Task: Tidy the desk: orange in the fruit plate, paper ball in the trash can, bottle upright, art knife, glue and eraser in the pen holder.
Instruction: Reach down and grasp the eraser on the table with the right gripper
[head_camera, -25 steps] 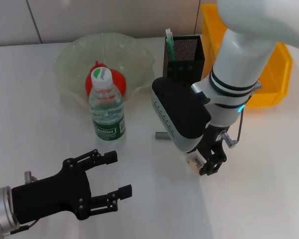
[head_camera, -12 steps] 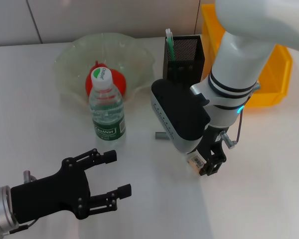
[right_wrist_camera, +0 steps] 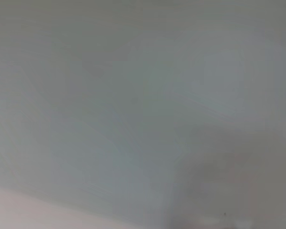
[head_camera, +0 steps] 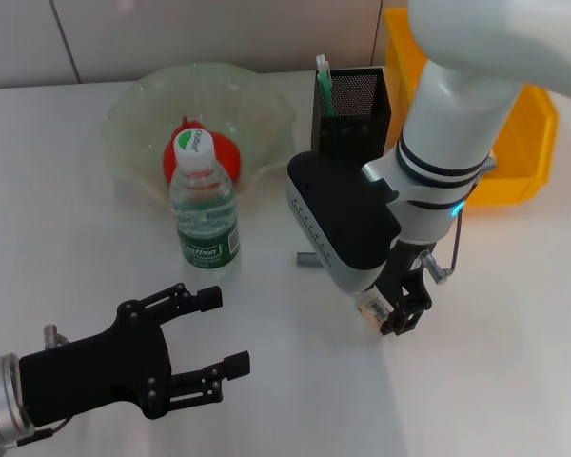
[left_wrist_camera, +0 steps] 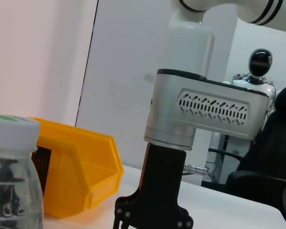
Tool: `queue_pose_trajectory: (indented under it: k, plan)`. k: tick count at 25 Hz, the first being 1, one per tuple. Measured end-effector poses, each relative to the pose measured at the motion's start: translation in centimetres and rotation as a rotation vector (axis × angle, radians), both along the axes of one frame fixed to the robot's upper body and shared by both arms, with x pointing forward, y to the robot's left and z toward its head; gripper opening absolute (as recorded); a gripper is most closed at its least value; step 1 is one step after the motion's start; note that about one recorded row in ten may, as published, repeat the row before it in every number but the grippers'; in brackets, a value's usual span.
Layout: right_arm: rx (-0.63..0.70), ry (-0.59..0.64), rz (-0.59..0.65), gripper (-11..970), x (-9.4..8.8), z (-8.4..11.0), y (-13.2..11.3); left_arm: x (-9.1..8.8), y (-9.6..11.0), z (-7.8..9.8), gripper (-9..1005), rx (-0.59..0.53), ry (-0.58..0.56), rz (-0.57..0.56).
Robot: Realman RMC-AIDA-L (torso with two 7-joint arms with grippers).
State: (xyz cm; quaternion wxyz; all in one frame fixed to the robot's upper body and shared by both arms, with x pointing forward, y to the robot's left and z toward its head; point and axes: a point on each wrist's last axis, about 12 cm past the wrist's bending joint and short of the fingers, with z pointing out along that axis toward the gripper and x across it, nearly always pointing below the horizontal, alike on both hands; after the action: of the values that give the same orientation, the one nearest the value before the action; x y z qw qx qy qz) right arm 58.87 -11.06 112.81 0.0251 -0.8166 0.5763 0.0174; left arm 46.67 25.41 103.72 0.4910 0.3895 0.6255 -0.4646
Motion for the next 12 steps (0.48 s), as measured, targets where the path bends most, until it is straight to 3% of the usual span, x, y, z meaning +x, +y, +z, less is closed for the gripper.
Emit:
queue_pose_trajectory:
  k: [8, 12]
  plan:
    - [-0.011, -0.001, 0.014, 583, -0.14, -0.28, 0.16, 0.11, -0.09, 0.07, 834, -0.001, -0.003, -0.004]
    - [-0.012, 0.000, 0.014, 517, -0.14, -0.31, 0.15, 0.14, -0.11, 0.09, 834, -0.001, -0.004, -0.004]
